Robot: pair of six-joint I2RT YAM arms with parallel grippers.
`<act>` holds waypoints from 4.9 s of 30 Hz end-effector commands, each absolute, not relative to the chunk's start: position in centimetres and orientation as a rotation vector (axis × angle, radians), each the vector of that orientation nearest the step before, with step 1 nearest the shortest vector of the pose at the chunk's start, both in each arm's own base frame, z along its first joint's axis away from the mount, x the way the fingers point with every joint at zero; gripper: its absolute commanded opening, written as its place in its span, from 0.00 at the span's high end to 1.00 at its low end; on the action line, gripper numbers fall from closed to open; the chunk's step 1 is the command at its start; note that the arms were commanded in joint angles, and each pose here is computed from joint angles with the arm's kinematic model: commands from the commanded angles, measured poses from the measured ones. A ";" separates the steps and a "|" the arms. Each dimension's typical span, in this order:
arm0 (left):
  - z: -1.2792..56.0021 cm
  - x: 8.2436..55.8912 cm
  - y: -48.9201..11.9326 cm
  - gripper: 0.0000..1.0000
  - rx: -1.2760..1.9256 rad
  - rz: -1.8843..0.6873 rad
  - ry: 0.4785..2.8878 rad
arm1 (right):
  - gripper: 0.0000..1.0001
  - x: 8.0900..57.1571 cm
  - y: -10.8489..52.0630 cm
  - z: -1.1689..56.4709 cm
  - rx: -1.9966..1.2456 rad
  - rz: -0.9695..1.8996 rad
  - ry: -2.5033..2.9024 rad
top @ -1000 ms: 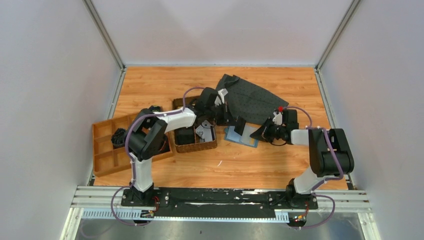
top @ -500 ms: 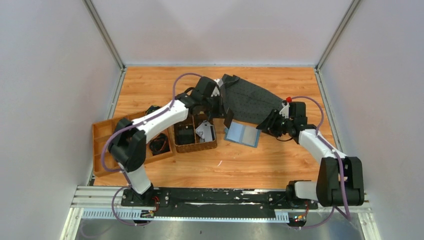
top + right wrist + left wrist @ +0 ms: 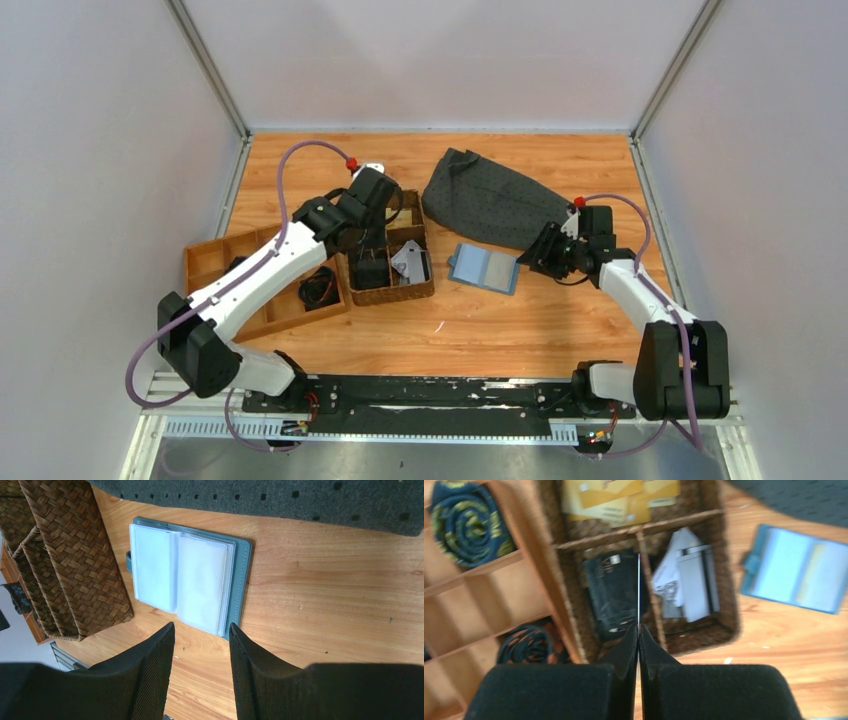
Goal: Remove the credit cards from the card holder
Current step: Place the credit card in the storage box, then remove the credit card from the card holder.
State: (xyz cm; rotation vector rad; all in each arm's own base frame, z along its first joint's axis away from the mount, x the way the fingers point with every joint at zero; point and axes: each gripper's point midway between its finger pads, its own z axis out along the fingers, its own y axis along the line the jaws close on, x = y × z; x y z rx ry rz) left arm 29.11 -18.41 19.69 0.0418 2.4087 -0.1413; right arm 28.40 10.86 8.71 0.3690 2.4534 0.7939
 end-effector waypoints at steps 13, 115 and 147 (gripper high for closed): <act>13.0 28.2 -14.2 1.00 0.027 0.399 2.451 | 0.55 28.1 10.6 7.8 0.381 0.786 2.499; 2.8 29.9 -36.9 0.59 0.308 -0.621 2.698 | 0.60 27.5 14.7 4.3 0.344 1.045 2.529; 1.3 29.4 -37.5 0.60 0.294 -0.677 2.738 | 0.62 27.2 15.7 3.3 0.331 1.126 2.537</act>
